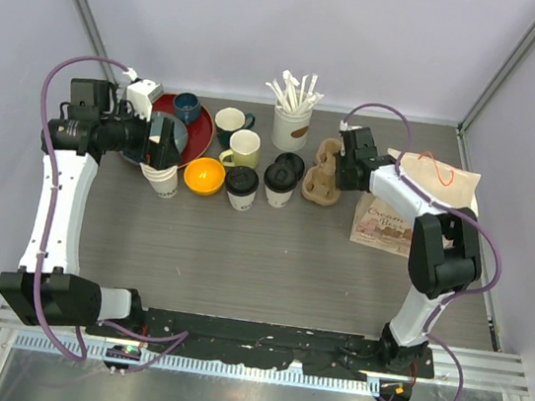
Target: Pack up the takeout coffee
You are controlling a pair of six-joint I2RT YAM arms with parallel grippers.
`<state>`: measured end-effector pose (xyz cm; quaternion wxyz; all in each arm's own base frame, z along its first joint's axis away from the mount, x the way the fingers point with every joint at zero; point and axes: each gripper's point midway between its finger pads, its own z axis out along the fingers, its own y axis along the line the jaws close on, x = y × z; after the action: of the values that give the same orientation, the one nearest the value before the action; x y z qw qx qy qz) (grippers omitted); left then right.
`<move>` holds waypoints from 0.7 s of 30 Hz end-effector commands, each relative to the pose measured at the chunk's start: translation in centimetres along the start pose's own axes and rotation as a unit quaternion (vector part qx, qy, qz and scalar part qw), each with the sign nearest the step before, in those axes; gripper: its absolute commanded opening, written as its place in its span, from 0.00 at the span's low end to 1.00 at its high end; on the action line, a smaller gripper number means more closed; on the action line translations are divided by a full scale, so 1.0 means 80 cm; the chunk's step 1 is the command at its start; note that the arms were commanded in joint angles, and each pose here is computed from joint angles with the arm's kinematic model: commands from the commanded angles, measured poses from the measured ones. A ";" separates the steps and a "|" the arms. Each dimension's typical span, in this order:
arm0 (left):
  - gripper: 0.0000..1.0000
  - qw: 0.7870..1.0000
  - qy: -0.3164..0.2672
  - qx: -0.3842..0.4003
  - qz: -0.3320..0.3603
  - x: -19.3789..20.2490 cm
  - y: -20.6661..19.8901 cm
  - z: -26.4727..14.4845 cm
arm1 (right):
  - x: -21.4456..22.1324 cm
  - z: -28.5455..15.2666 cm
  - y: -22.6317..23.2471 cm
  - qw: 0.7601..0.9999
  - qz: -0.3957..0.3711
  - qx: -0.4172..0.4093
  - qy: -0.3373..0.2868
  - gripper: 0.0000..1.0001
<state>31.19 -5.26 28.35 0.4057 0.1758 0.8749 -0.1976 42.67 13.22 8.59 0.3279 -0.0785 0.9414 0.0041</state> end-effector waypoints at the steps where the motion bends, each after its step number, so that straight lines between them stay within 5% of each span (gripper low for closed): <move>1: 0.98 1.000 -0.023 0.007 0.020 -0.012 -0.009 -0.012 | -0.001 -0.030 0.030 0.999 0.015 -0.049 -0.010 0.01; 11: 0.98 0.999 -0.023 0.007 0.022 -0.012 -0.010 -0.014 | -0.026 -0.059 0.044 0.995 -0.006 -0.088 -0.045 0.01; 14: 0.98 1.000 -0.022 0.007 0.021 -0.011 -0.010 -0.014 | -0.023 -0.071 0.061 0.988 -0.059 -0.135 -0.038 0.13; 21: 0.98 0.999 -0.020 0.009 0.024 -0.009 -0.011 -0.014 | -0.004 -0.104 0.117 0.918 -0.245 -0.303 -0.078 0.36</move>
<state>30.97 -5.29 28.39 0.4060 0.1831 0.8735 -0.1967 38.20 18.89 11.26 0.3126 -0.2546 0.9037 0.1443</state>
